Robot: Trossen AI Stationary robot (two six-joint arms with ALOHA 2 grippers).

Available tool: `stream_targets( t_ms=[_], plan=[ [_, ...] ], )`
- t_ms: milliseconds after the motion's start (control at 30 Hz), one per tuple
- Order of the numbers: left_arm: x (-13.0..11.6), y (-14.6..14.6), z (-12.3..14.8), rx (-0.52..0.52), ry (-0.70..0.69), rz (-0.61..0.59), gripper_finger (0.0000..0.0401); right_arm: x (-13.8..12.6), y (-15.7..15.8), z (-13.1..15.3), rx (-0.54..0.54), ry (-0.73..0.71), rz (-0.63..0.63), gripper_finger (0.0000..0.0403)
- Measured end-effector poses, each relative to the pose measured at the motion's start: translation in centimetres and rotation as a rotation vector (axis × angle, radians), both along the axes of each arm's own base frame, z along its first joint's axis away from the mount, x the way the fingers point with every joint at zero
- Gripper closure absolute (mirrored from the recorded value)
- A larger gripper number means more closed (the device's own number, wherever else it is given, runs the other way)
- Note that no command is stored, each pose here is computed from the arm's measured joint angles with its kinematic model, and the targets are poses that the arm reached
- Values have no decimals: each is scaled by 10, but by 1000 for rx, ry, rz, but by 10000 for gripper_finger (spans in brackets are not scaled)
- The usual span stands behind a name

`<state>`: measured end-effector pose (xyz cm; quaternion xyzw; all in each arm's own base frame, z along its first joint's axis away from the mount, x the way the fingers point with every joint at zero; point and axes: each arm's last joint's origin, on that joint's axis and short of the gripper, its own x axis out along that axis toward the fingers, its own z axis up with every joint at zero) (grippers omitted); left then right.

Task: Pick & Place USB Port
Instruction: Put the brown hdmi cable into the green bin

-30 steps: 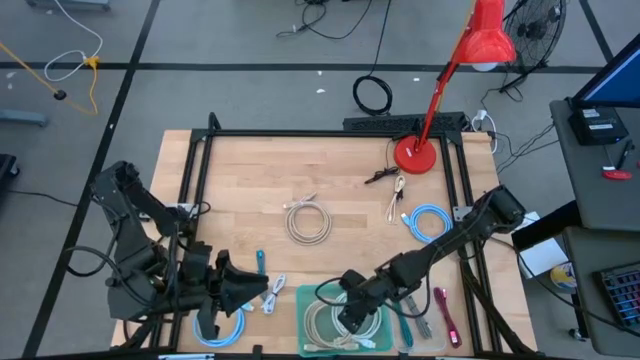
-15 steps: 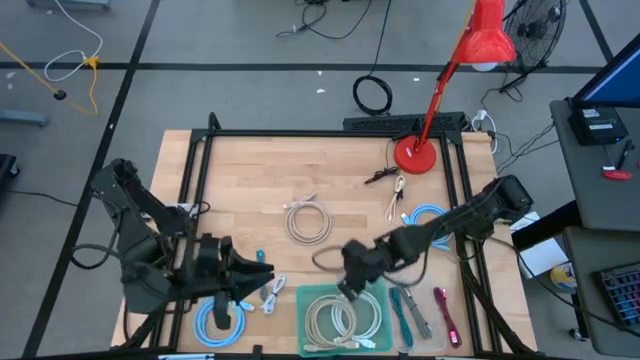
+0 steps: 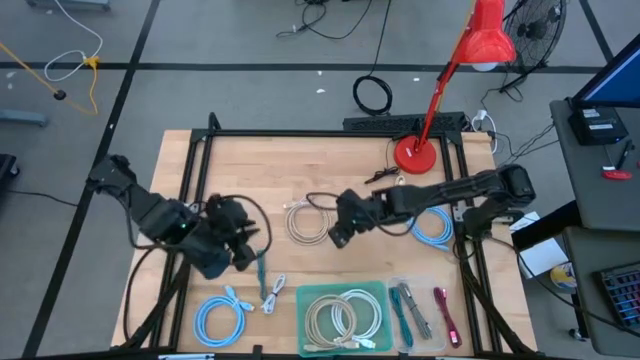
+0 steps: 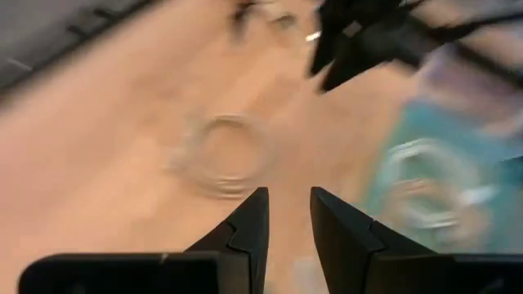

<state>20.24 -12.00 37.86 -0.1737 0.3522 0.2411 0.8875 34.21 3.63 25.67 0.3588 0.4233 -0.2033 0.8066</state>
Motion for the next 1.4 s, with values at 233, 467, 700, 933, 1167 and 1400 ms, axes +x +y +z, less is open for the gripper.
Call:
stream_targets(
  t_ms=[233, 467, 700, 933, 1167, 1400],
  plan=[
    [7, 36, -5, 92, 182, 22, 309, 3, -24, -13, -15, -33, -38, 238],
    [15, 64, -6, 55, 208, 149, 308, -1, -37, -45, 151, -98, -29, 243],
    [27, 105, -23, 34, 317, 169, 308, -8, -34, -67, 226, -147, -29, 243],
    [42, 113, -63, -120, 334, 68, 308, -3, -7, -62, 229, -235, 14, 249],
    [52, 96, -89, -190, 282, -85, 308, 5, 16, -48, 73, -429, 170, 276],
    [52, 79, -89, -250, 241, -96, 309, 5, 6, -59, -56, -349, 106, 319]
  ],
)
